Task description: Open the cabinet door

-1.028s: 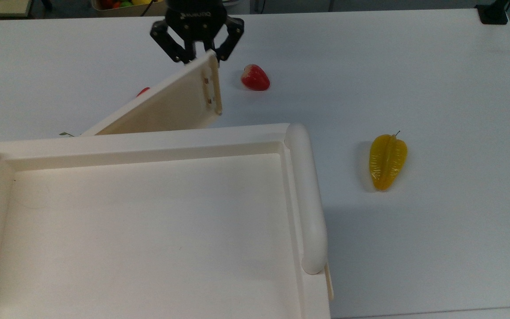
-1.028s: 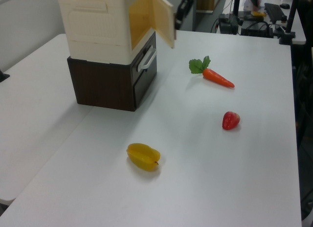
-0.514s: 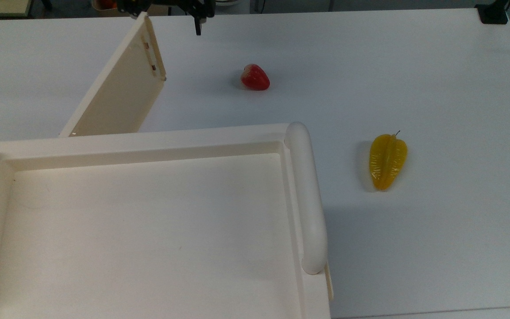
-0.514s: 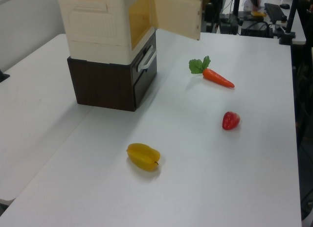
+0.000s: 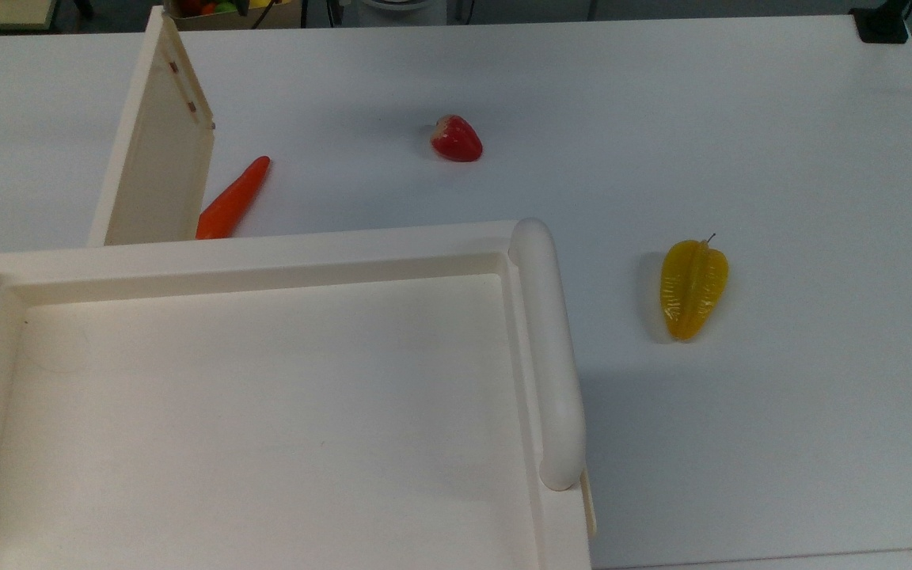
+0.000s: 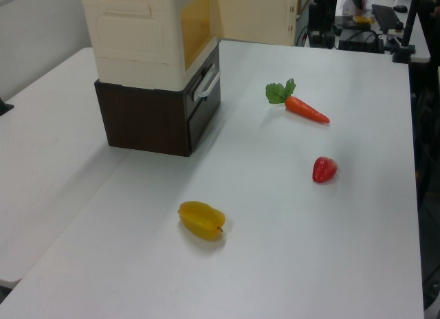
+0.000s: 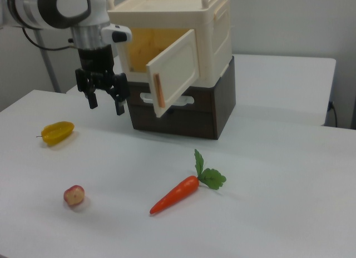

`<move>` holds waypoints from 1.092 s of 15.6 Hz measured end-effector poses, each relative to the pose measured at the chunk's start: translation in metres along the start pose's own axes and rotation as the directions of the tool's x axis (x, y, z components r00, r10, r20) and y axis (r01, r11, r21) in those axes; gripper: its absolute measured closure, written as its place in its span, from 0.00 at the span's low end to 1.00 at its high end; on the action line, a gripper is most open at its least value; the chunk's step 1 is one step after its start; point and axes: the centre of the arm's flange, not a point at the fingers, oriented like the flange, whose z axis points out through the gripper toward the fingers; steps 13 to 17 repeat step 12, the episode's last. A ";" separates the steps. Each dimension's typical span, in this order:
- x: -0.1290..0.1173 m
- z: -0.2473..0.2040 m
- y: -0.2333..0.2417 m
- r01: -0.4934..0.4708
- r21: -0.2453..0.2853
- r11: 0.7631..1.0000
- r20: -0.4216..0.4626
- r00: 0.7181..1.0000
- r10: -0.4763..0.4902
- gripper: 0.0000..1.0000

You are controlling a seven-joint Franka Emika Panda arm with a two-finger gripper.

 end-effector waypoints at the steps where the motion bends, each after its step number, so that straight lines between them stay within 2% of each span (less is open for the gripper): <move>1: 0.001 0.003 0.000 0.000 0.000 1.000 -0.004 1.000 0.000 0.00; 17: -0.002 0.003 0.004 -0.037 0.003 0.999 -0.017 0.999 0.037 0.00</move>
